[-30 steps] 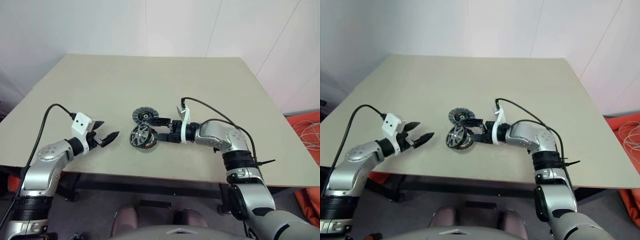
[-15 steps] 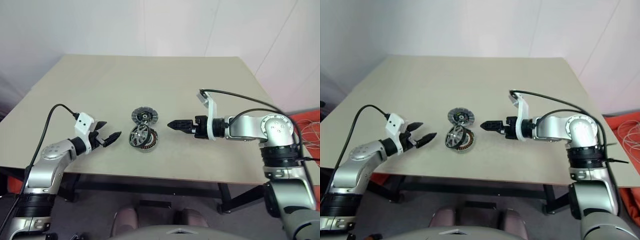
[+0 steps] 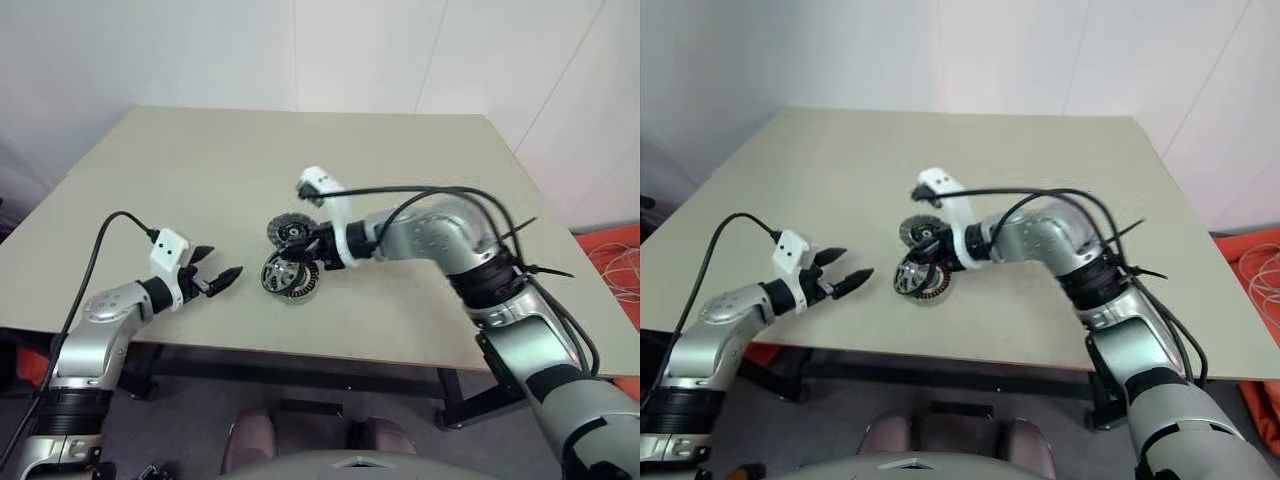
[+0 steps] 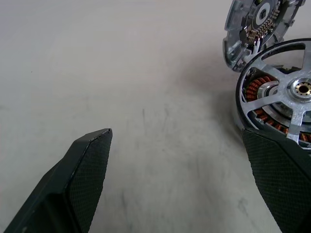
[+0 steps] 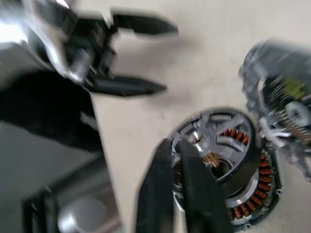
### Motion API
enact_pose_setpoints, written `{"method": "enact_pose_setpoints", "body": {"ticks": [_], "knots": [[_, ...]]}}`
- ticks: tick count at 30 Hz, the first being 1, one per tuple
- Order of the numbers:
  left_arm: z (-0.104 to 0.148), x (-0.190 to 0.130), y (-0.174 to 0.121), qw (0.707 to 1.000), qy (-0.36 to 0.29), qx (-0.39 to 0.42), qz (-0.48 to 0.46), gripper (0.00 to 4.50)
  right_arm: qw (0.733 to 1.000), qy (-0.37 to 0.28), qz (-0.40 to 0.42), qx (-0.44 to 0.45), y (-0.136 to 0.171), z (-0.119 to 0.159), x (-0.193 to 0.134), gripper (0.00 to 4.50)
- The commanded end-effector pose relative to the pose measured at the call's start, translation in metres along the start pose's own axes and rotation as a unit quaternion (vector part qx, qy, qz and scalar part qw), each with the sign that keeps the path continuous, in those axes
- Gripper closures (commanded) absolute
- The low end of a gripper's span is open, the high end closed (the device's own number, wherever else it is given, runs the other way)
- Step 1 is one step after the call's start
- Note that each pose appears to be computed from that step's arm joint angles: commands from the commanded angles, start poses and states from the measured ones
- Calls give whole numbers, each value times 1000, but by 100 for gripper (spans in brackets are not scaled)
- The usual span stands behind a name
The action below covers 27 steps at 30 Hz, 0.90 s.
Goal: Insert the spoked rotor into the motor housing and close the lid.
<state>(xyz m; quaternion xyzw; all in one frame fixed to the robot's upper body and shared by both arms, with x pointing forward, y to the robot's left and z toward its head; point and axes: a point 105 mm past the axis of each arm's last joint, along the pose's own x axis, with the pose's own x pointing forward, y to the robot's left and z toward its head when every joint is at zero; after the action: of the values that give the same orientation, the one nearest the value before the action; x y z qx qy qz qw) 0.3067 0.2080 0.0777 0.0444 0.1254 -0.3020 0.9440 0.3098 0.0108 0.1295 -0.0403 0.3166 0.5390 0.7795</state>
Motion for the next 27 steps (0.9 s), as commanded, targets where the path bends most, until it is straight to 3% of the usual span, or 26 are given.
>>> {"method": "enact_pose_setpoints", "body": {"ticks": [1,10,27], "knots": [[16,-6,2,999,-25,24,11,0,998,-22,-3,-57,1,18,6,447],[17,-7,1,999,-27,22,13,0,993,12,-32,-111,-14,5,13,447],[28,-7,-14,997,-61,24,-38,0,992,55,-56,-96,-33,-30,-6,447]]}}
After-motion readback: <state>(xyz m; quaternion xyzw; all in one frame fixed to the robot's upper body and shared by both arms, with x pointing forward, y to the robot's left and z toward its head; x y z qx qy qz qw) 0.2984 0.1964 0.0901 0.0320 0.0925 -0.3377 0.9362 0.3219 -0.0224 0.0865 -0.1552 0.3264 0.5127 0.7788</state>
